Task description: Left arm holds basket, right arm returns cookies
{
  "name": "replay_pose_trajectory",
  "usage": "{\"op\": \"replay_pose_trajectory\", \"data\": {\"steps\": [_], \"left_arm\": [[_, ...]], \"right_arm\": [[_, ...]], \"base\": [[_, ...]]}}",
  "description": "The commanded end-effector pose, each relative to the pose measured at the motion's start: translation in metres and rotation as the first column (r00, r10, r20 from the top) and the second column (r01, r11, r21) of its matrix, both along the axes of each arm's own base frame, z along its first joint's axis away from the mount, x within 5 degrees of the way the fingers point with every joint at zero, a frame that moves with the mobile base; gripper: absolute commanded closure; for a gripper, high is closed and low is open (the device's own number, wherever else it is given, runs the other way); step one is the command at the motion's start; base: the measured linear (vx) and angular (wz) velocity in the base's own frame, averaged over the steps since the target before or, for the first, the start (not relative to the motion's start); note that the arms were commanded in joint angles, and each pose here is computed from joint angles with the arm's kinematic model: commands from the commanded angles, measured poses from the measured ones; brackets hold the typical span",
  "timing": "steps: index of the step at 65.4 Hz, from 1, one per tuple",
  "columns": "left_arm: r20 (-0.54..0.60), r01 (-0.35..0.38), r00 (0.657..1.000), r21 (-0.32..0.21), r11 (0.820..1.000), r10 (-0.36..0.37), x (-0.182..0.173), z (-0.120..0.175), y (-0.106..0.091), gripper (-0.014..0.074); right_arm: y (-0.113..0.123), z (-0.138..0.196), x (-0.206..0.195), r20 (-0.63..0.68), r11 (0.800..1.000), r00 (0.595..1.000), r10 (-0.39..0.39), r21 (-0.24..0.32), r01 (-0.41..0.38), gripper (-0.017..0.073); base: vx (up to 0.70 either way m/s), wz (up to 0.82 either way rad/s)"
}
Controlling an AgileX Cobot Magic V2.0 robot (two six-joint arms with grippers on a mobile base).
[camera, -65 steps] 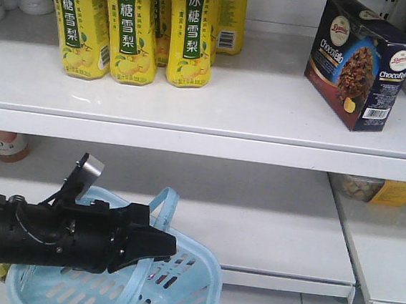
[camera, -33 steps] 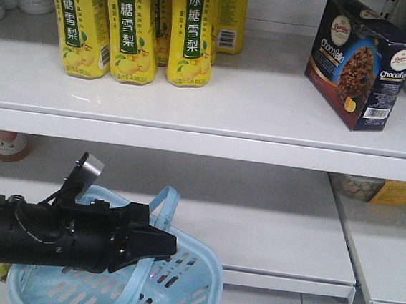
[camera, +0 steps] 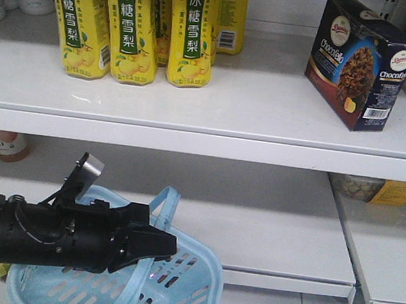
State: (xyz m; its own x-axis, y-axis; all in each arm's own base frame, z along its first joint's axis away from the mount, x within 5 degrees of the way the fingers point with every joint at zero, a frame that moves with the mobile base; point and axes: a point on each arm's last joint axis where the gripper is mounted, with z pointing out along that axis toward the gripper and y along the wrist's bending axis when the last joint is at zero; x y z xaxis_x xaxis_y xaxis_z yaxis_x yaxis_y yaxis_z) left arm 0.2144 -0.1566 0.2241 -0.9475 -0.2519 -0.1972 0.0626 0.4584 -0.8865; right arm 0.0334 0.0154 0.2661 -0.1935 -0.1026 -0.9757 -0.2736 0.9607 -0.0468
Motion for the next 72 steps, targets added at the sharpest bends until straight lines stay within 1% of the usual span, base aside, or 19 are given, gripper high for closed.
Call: {"op": "replay_pose_trajectory", "data": {"steps": [1,3,53,59,64,67,70,72], "left_arm": [[0.078,-0.007,0.997,-0.082,0.997,0.013,0.004,0.023,-0.002,0.0600],[0.078,-0.007,0.997,-0.082,0.997,0.013,0.004,0.023,-0.002,0.0600],[0.077,-0.003,0.997,-0.080,0.997,0.009,0.001,0.022,-0.003,0.0600],[0.097,-0.008,0.995,-0.075,0.997,0.015,-0.012,0.025,0.003,0.0600],[0.131,0.000,0.991,-0.090,0.996,0.011,-0.028,0.032,0.008,0.0600],[0.171,0.008,0.985,-0.106,0.994,0.010,-0.041,0.039,0.013,0.0600],[0.204,0.014,0.979,-0.108,0.994,0.008,-0.052,0.041,0.018,0.0600],[0.245,0.020,0.970,-0.107,0.994,0.007,-0.061,0.044,0.022,0.0600]], "right_arm": [[-0.001,0.014,0.003,0.074,1.000,0.997,-0.017,0.011,0.016,0.0526],[-0.001,0.014,0.003,0.075,1.000,0.997,-0.017,0.011,0.016,0.0576],[-0.001,0.014,0.003,0.071,1.000,0.997,-0.016,0.012,0.015,0.0567],[-0.001,0.014,0.003,0.071,1.000,0.997,-0.015,0.014,0.014,0.0567],[-0.001,0.014,0.003,0.071,1.000,0.997,-0.015,0.014,0.014,0.0567],[-0.001,0.014,0.003,0.071,1.000,0.997,-0.015,0.015,0.014,0.0567],[-0.001,0.014,0.003,0.071,1.000,0.997,-0.014,0.016,0.013,0.0567],[-0.001,0.014,0.003,0.071,1.000,0.997,-0.014,0.016,0.013,0.0567]], "base": [[0.00,0.00],[0.00,0.00],[0.00,0.00],[0.00,0.00],[0.00,0.00],[0.00,0.00],[0.00,0.00],[0.00,0.00]]}}
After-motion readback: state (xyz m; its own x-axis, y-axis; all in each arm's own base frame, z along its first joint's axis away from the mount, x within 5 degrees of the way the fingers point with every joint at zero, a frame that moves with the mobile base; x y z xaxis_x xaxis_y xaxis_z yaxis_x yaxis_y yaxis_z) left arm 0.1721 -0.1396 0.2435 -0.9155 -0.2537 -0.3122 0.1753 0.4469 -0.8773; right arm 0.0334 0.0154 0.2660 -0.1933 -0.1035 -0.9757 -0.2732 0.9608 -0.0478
